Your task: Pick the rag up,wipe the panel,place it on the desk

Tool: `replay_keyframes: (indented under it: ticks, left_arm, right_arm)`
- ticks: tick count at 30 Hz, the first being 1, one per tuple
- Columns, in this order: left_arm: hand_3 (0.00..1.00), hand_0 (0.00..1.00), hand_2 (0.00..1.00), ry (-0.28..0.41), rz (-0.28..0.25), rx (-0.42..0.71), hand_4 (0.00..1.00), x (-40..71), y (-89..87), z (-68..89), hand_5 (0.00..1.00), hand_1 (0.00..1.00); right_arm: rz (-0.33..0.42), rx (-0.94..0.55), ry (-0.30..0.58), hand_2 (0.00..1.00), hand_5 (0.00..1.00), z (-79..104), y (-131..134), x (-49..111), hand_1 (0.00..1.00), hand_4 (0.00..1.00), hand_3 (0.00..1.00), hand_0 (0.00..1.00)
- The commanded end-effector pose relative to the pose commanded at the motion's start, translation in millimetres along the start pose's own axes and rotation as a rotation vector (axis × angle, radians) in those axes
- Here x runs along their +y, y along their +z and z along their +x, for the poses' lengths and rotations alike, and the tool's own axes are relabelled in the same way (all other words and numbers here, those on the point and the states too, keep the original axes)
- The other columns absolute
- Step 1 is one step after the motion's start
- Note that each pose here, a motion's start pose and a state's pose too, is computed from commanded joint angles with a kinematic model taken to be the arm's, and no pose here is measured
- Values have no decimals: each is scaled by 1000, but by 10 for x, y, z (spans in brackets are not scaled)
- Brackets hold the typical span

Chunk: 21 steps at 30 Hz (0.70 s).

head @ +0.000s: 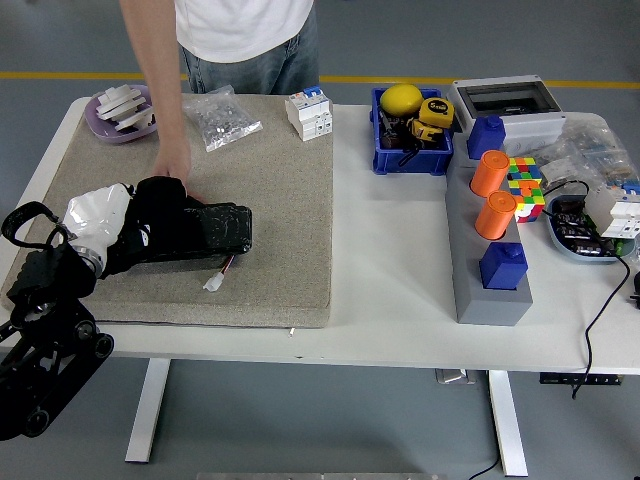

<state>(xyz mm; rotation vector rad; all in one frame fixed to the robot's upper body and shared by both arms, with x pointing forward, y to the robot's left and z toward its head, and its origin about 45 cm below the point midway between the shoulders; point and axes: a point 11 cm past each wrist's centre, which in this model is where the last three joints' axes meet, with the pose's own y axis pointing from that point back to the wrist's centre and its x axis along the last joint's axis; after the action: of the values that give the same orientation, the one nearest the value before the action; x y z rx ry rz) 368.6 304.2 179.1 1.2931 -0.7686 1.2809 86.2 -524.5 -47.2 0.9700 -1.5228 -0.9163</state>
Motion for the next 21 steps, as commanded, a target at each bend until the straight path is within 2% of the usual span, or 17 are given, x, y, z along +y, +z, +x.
replay_keyframes:
  ticks: [14,21]
  left_arm:
    - [518,228,540,-32,-135,-39,123,91,511,-103,2,175]
    - [517,230,538,-56,-191,-62,125,164,700,-182,2,175]
  right_arm:
    - [2,2,-1,661,618,1,-20,2,547,998,628,742]
    - [4,4,-2,661,618,-9,-27,2,546,998,628,741]
